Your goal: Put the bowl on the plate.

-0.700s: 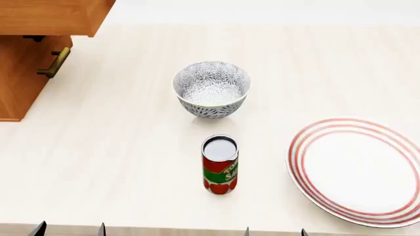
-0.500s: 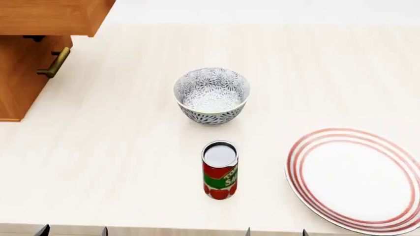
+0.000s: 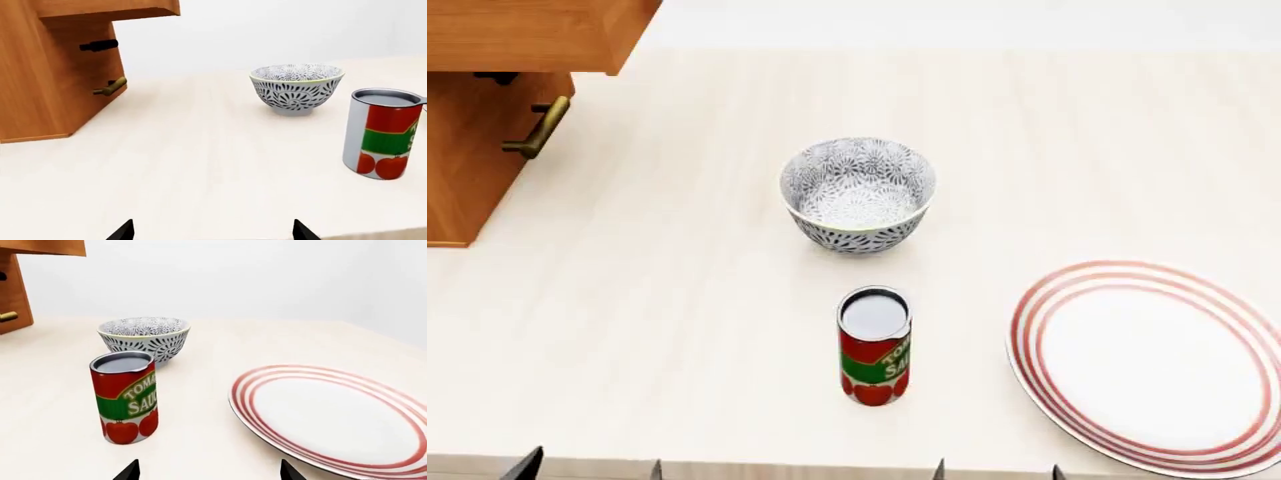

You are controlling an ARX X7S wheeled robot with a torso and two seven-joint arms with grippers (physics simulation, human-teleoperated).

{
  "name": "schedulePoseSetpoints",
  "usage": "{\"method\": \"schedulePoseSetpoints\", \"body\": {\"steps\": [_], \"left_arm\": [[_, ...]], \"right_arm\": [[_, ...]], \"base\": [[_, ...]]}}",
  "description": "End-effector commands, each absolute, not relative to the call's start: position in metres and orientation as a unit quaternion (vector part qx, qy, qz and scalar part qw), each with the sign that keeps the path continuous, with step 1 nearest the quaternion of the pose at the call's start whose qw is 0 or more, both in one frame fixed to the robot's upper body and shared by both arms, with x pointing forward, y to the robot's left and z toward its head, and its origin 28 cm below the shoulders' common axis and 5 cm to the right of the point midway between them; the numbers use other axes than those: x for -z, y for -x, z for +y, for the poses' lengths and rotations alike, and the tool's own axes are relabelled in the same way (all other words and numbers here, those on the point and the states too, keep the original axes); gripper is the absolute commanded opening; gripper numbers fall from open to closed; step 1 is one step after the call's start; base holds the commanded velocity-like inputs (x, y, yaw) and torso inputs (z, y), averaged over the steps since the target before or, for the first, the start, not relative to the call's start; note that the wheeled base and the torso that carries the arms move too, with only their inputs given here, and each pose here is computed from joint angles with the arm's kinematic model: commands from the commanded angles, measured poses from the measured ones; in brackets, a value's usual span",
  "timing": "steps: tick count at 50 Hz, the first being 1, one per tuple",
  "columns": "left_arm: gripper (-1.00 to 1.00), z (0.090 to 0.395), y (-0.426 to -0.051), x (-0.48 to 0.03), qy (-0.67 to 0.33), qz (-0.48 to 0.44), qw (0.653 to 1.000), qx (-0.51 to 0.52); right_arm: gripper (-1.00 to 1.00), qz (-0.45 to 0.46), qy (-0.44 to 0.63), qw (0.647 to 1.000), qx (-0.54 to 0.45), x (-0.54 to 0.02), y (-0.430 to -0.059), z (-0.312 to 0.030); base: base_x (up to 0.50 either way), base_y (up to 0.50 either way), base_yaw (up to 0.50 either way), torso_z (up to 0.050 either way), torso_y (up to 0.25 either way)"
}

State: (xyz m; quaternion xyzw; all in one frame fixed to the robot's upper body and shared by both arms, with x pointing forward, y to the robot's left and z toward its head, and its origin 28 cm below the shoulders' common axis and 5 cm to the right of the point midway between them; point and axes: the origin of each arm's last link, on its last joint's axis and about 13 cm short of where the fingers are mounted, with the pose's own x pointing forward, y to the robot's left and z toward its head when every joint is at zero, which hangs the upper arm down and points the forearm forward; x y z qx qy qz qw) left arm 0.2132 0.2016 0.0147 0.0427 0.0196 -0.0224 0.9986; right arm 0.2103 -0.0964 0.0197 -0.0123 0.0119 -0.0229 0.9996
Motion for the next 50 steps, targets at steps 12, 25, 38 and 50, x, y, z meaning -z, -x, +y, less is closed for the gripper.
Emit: {"method": "schedulePoseSetpoints", "body": {"steps": [12,25,38,50], "left_arm": [[1.0,0.198,-0.23,-0.041,-0.039,-0.029,0.999,0.018],[1.0,0.198,-0.227,-0.059,-0.043,-0.038,0.998,0.02],[1.0,0.199,-0.227,-0.062,-0.043,-0.046,0.998,0.013],[1.0,0.2,-0.224,-0.065,-0.04,-0.053,0.998,0.006]], "right_arm": [[1.0,0.019,0.01,0.999,0.027,-0.062,-0.224,-0.112],[1.0,-0.037,0.037,0.999,0.006,-0.088,-0.23,-0.119],[1.0,-0.035,0.043,0.998,-0.011,-0.085,-0.232,-0.12],[1.0,-0.04,0.045,0.998,-0.016,-0.088,-0.228,-0.12]], "base": [[0.0,0.0,0.0,0.0,0.0],[0.0,0.0,0.0,0.0,0.0],[0.0,0.0,0.0,0.0,0.0],[0.04,0.0,0.0,0.0,0.0]]}}
